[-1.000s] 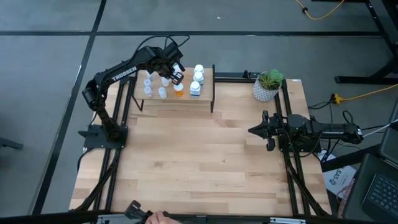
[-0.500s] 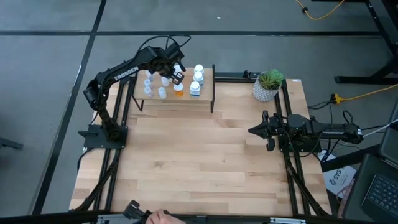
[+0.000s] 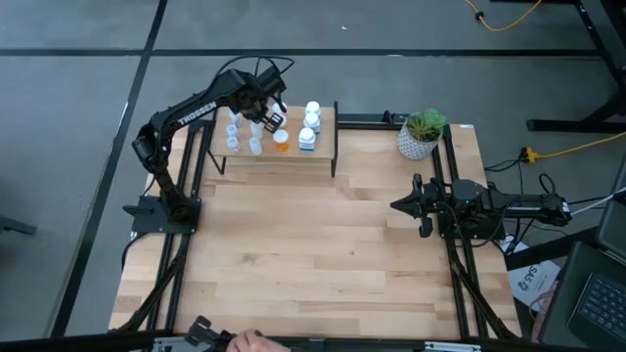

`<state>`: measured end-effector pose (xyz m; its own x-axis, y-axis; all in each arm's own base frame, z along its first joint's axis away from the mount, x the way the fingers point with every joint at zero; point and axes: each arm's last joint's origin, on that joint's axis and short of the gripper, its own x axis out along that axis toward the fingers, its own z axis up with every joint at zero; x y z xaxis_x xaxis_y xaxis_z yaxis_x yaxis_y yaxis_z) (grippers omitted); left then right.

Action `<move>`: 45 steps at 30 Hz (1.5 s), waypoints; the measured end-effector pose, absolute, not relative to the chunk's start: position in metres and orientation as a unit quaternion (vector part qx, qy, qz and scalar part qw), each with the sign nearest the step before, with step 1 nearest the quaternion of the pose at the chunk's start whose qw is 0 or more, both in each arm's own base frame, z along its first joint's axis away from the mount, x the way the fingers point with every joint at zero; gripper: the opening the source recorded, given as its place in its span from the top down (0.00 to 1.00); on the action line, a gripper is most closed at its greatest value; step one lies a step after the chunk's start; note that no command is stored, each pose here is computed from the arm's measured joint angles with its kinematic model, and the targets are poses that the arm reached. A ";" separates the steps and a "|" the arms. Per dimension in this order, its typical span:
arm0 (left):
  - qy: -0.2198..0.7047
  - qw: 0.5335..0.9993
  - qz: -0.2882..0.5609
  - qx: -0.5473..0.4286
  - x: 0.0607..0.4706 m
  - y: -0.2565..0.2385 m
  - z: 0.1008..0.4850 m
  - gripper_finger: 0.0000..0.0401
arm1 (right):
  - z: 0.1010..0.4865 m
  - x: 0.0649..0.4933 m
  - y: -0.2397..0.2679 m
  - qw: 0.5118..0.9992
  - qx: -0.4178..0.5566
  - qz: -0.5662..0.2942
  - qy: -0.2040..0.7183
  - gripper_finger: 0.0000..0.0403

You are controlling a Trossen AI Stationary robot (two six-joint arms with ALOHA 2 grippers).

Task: Pick and place medicine bottles onto shelf by color
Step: Adjust the pill bottles

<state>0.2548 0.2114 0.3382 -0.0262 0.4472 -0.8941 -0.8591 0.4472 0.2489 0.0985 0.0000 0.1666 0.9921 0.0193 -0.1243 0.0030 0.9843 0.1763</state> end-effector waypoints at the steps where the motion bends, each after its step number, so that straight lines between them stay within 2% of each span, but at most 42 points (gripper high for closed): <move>1: 0.524 0.669 0.489 -0.198 0.254 0.212 0.340 1.00 | 0.167 0.098 0.000 0.994 0.088 0.004 0.063 0.96; 8: 0.517 0.669 0.502 -0.184 0.255 0.212 0.344 1.00 | 0.167 0.098 0.000 0.994 0.088 0.004 0.063 0.96; 12: 0.515 0.656 0.534 -0.140 0.255 0.212 0.347 1.00 | 0.167 0.098 0.000 0.994 0.088 0.004 0.063 0.96; 18: 0.506 0.673 0.525 -0.122 0.249 0.190 0.391 1.00 | 0.167 0.098 0.000 0.994 0.088 0.004 0.063 0.96; 26: 0.488 0.776 0.394 -0.068 0.226 0.115 0.441 1.00 | 0.166 0.099 0.000 0.994 0.088 0.004 0.063 0.96; 31: 0.440 0.843 0.305 -0.053 0.190 0.066 0.456 1.00 | 0.166 0.099 0.000 0.994 0.088 0.004 0.063 0.96; 37: 0.311 0.928 0.202 -0.040 0.158 0.026 0.439 1.00 | 0.166 0.099 0.000 0.994 0.088 0.004 0.063 0.96; 45: 0.191 0.970 0.141 -0.055 0.127 0.006 0.363 1.00 | 0.166 0.098 0.000 0.994 0.088 0.004 0.063 0.96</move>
